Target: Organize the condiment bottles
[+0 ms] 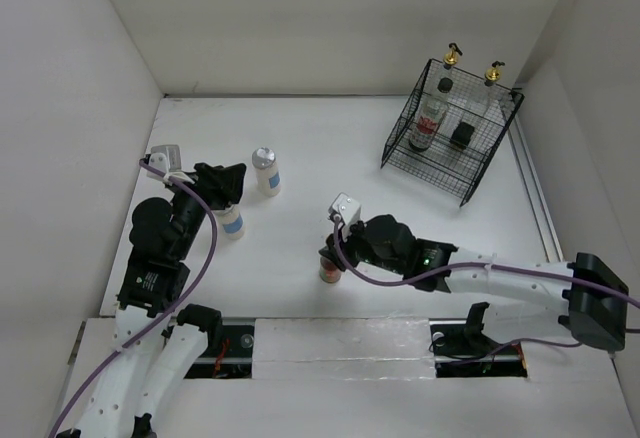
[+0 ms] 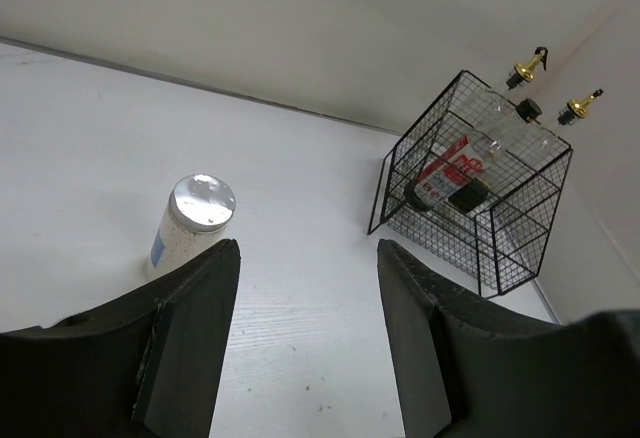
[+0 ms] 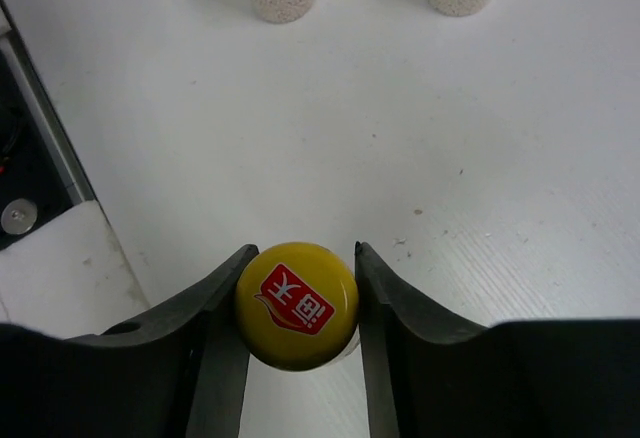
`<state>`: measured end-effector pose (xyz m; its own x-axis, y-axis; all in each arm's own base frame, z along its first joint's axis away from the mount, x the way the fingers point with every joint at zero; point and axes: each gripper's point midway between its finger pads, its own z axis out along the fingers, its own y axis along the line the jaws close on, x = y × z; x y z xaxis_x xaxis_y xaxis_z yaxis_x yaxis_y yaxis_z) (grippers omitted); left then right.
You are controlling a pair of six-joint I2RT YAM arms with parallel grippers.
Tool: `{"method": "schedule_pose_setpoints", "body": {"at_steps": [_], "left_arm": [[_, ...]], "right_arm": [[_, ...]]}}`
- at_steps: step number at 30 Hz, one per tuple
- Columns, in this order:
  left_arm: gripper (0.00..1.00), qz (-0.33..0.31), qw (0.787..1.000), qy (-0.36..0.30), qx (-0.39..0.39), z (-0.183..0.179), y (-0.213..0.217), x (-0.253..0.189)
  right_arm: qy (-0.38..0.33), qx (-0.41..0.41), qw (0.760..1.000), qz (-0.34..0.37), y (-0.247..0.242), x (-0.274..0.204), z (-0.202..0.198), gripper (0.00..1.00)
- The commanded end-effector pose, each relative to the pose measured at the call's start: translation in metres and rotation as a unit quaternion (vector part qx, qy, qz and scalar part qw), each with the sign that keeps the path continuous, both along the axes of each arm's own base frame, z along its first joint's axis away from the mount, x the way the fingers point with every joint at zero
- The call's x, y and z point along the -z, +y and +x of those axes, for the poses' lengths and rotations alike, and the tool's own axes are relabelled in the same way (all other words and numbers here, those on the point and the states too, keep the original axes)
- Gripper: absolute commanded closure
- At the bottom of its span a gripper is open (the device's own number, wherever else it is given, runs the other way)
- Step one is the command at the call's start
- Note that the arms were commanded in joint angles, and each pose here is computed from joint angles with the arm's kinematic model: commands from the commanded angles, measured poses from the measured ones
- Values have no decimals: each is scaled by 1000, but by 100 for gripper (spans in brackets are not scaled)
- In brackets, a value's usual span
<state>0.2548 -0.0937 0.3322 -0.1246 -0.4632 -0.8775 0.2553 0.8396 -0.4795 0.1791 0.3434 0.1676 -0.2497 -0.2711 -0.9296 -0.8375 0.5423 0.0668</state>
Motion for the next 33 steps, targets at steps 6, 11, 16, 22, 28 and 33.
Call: {"method": "schedule_pose_setpoints", "body": {"at_steps": [6, 11, 16, 22, 28, 33], "left_arm": [[47, -2, 1000, -20, 12, 0, -4, -9], [47, -2, 1000, -20, 12, 0, -4, -9], [47, -4, 999, -29, 16, -3, -5, -14], [47, -4, 999, -29, 21, -3, -6, -14], [47, -4, 999, -29, 21, -3, -6, -14], [47, -4, 999, -29, 21, -3, -6, -14]], "right_arm": [[-108, 85, 980, 141, -22, -119, 25, 70], [-173, 214, 945, 175, -88, -199, 78, 72], [-222, 341, 898, 168, -167, -247, 119, 72], [-251, 486, 825, 144, -269, -269, 152, 72], [-253, 555, 782, 129, -331, -274, 186, 72], [-267, 567, 768, 134, -356, -276, 209, 72]]}}
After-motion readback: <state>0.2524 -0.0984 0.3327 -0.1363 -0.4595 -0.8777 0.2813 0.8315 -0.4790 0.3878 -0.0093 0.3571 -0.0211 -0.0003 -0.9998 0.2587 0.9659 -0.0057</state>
